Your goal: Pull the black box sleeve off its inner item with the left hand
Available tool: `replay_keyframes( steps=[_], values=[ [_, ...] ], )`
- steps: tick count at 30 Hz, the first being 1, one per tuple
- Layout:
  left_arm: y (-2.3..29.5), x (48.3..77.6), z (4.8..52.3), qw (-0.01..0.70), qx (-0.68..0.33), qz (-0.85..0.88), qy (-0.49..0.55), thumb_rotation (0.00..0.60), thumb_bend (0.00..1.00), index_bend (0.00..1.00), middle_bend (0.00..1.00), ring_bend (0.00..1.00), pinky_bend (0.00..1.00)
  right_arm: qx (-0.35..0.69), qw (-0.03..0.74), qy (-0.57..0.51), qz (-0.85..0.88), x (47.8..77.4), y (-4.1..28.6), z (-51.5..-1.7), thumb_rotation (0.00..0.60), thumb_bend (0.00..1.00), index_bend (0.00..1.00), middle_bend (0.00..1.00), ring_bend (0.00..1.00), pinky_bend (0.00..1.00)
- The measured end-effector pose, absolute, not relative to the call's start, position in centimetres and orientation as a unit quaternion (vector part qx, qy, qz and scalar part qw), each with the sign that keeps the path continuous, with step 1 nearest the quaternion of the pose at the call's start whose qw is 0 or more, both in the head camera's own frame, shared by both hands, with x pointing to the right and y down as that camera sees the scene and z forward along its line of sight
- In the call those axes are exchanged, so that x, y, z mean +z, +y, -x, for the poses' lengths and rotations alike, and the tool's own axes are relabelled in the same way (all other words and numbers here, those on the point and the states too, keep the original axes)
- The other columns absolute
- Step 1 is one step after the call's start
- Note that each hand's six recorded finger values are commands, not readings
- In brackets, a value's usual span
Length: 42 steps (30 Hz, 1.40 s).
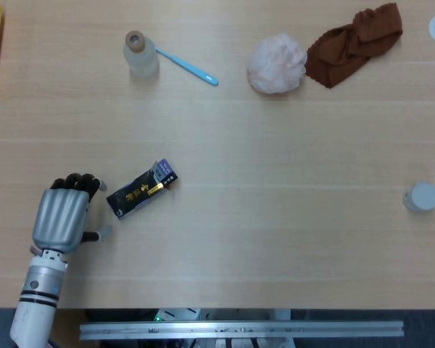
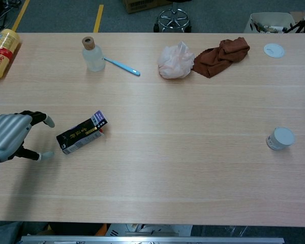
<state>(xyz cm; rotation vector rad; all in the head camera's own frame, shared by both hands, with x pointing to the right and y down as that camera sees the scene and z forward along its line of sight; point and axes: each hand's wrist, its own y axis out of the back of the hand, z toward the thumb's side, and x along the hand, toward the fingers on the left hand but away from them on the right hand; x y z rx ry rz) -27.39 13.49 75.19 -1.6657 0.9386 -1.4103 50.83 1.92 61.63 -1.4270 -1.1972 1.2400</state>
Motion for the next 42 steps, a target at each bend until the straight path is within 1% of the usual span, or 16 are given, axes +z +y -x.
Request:
replay_keyframes(
  steps=[12, 27, 42],
  values=[
    [13.5, 75.5, 26.8, 0.387, -0.55, 0.65, 0.353, 0.523, 0.11, 0.34, 0.32, 0.26, 0.34, 0.5, 0.436, -0.481, 0.574, 61.7, 2.0, -50.9, 0.6, 0.24, 0.47, 0.38, 0.25, 0.29],
    [13.7, 75.5, 26.3, 0.378, -0.545, 0.657, 0.357, 0.521, 0.1, 0.34, 0.31, 0.26, 0.34, 0.502, 0.433, -0.481, 0.574, 61.9, 2.1, -51.0, 0.6, 0.24, 0.47, 0.38, 0.25, 0.29],
    [13.1, 76.6, 25.2, 0.383, -0.537, 0.664, 0.352, 0.522, 0.1, 0.34, 0.31, 0.26, 0.34, 0.508, 0.428, -0.478, 0.575, 62.3, 2.3, -51.2, 0.6, 0.24, 0.47, 0.38, 0.25, 0.29]
  ],
)
